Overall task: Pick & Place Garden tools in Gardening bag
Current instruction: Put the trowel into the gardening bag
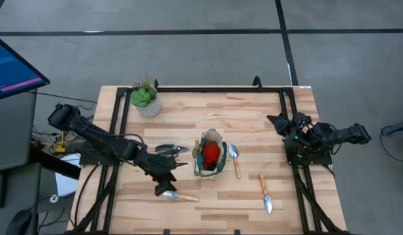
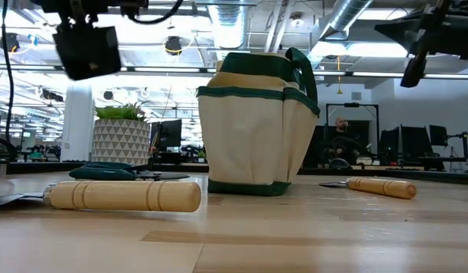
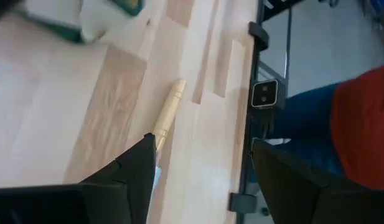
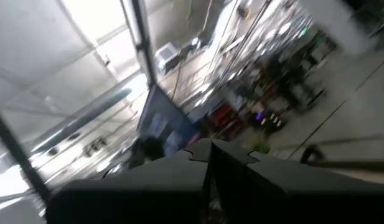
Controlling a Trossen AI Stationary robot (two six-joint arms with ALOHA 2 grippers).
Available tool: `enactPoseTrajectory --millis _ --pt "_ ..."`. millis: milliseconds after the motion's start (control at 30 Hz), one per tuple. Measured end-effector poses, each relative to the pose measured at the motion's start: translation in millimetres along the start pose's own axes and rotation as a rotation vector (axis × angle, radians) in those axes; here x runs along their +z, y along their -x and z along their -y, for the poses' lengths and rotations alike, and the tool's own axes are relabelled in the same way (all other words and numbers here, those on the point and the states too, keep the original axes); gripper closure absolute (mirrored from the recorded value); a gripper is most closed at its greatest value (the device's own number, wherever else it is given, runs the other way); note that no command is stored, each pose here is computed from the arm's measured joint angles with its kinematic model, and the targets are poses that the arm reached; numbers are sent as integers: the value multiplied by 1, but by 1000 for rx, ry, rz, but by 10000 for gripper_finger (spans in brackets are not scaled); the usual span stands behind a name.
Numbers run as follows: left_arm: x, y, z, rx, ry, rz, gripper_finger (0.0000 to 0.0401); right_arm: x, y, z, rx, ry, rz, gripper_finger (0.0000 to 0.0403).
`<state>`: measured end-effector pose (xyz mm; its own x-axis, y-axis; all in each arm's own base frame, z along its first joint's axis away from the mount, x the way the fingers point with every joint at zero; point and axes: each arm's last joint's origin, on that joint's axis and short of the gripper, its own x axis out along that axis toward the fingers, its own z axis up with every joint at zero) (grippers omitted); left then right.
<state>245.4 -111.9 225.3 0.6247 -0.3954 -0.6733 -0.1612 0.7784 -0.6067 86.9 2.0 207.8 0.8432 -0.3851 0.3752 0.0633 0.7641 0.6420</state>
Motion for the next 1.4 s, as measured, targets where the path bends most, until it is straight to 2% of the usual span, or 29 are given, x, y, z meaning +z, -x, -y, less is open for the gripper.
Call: enactPoseTrajectory --millis 200,300,600,800,900,1000,1067,1200,1400 --pt "2 11 4 -39 166 29 182 -5 1 -5 43 -120 -133 401" --pt "5 25 8 -59 218 99 182 -5 -1 -9 50 -123 -157 401" --pt "14 81 13 -53 300 486 182 11 -7 -22 108 -201 -70 398" --pt "18 107 9 -11 324 690 182 9 -8 -19 80 -170 -85 398" --pt "21 113 6 4 305 720 182 -2 -7 -15 60 -66 -190 398" --pt "22 114 5 13 301 731 182 -5 -7 -18 94 -81 -351 397" --pt "22 114 4 17 300 730 182 -3 -12 -25 78 -60 -469 393" --pt "22 113 4 35 254 720 182 -3 -23 -36 -84 145 -755 360" --pt "22 113 3 40 247 719 182 -12 -44 -46 -346 394 -1106 267"
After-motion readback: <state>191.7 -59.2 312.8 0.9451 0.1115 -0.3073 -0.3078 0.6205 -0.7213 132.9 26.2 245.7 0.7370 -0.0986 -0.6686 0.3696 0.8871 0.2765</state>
